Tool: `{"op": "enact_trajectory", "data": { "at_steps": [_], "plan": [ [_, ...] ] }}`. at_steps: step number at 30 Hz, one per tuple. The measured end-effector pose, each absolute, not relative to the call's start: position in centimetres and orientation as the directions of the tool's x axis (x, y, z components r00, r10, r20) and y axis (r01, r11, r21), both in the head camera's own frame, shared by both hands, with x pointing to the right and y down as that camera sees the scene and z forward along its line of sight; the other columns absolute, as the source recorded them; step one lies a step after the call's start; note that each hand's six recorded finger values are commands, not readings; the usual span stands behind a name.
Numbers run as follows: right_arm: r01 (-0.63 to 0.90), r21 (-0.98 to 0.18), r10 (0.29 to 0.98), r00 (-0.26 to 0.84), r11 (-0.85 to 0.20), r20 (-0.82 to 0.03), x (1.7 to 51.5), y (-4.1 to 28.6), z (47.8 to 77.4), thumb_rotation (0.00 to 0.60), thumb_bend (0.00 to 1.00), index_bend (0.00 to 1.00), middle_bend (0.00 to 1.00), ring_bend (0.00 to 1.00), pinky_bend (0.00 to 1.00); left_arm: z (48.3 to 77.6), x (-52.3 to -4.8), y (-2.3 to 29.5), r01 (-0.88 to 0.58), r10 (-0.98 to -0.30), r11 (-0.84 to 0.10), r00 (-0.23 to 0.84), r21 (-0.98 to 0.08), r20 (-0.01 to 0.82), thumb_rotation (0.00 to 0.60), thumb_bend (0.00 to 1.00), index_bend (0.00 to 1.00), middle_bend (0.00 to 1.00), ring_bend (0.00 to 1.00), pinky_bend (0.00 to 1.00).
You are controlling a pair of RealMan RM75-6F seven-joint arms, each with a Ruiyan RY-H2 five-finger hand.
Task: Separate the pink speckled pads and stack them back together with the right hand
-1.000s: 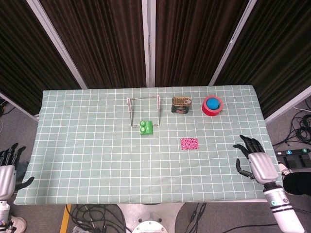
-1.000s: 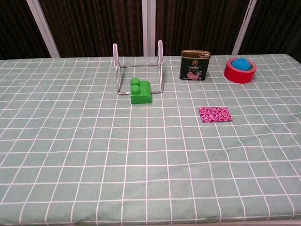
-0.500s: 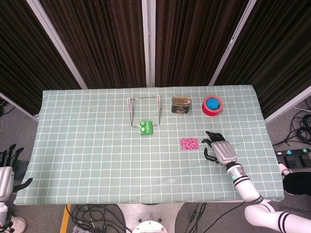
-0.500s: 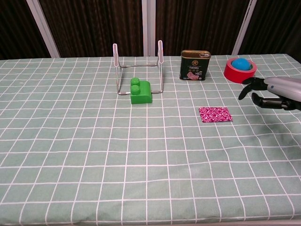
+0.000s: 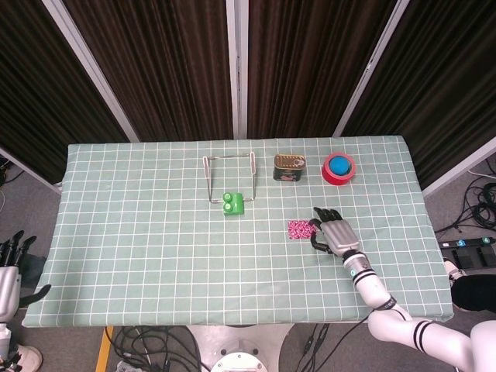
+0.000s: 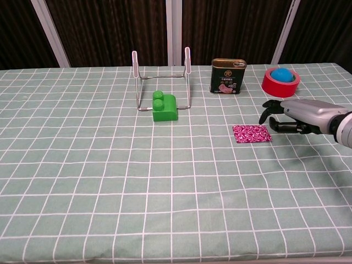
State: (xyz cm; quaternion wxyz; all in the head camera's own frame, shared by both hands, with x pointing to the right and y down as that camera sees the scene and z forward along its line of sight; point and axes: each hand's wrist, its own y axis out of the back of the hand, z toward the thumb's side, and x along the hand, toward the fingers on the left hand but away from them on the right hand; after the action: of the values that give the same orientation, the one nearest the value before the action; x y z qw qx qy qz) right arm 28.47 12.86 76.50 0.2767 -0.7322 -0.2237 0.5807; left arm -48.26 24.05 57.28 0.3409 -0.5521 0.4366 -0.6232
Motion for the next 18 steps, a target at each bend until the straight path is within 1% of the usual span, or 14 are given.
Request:
{"op": "enact_trajectory", "data": {
  "at_steps": [14,18],
  "plan": [
    [-0.045,-0.639,0.614,0.233,-0.768,-0.754,26.9,12.4,78.8,0.07,0.62,0.26,0.0,0.0,0.0,57.3,-48.3,24.2,-0.055,-0.903,-0.393,-0.164,-0.918,0.397,0.6,0.03,0.18,0.15,0.12,0.13],
    [-0.048,-0.632,0.605,0.24,-0.774,-0.759,26.8,12.8,78.8,0.065,0.62,0.26,0.0,0.0,0.0,57.2,-48.3,24.2,-0.056,-0.903,-0.391,-0.167,-0.919,0.395,0.6,0.03,0.18,0.15,0.12,0.13]
  ]
}}
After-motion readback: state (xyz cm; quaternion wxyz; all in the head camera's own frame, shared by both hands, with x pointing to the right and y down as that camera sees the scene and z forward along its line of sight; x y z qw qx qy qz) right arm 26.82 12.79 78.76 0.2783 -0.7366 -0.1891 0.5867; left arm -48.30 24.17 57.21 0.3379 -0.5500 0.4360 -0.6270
